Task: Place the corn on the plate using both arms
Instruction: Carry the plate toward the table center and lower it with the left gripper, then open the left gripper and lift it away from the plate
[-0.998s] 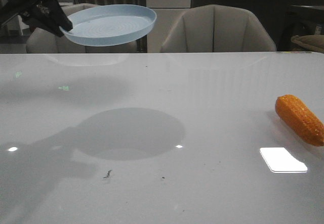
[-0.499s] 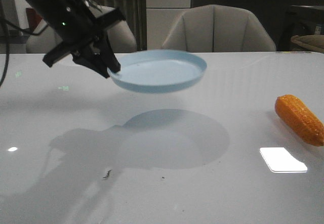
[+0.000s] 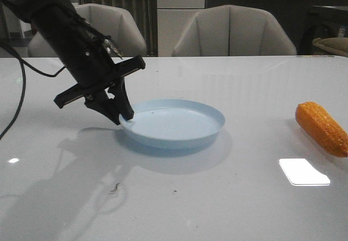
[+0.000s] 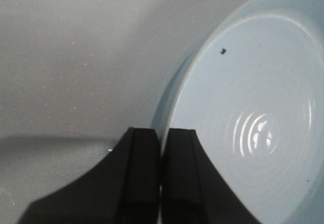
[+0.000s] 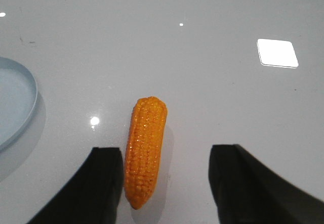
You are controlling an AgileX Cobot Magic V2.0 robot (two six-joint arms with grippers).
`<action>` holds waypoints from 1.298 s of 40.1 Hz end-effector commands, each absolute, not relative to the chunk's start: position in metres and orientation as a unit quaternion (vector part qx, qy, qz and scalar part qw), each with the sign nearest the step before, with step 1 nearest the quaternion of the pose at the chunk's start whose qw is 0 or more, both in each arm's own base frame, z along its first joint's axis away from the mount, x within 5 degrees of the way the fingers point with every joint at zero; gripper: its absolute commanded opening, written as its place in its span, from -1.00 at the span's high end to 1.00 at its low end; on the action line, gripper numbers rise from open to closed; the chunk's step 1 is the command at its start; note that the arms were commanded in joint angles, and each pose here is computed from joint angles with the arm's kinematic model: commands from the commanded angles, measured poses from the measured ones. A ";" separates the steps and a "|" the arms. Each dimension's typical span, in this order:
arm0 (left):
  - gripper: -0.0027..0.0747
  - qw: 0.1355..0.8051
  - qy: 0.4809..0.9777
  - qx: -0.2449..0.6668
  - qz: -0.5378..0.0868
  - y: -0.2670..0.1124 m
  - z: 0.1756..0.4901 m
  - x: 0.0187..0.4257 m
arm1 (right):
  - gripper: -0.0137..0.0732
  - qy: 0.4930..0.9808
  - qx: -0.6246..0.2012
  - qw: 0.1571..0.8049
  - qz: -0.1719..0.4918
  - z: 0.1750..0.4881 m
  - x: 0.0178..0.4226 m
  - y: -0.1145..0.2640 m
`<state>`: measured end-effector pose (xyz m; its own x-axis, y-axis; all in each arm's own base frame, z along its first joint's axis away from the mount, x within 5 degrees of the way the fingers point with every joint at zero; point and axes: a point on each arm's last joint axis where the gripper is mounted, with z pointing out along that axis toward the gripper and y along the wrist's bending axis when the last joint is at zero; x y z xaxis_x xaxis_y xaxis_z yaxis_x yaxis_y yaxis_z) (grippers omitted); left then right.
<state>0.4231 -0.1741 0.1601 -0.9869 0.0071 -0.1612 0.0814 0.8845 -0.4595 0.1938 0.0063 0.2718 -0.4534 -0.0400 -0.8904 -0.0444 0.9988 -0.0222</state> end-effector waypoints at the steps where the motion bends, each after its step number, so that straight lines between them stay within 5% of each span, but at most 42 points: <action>1: 0.53 0.113 0.958 0.026 -0.261 -0.179 0.195 0.424 | -0.44 0.821 -0.023 0.571 0.000 0.291 0.198 0.006; 10: 0.02 0.129 0.955 0.029 -0.266 -0.179 0.204 0.430 | -0.44 0.825 -0.023 0.565 0.000 0.290 0.198 0.006; 20: 0.02 0.226 0.931 0.084 -0.274 -0.179 0.280 0.443 | -0.44 0.822 -0.021 0.569 0.002 0.295 0.199 0.006; 30: 0.02 0.393 0.892 0.149 -0.164 -0.159 0.368 0.441 | -0.44 0.822 -0.012 0.569 0.012 0.325 0.206 0.007; 36: 0.02 0.422 0.887 0.163 -0.089 -0.143 0.392 0.428 | -0.44 0.846 -0.009 0.533 0.020 0.338 0.226 0.008; 52: 0.02 0.530 0.830 0.166 -0.047 -0.118 0.444 0.375 | -0.44 0.921 -0.006 0.388 0.030 0.308 0.330 0.013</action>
<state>0.4015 -0.1292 0.3924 -0.5764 0.2665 -0.7725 0.3552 0.9330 0.0568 0.3122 0.0135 0.2938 -0.7405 0.0045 -0.6721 -0.0369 0.9982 0.0474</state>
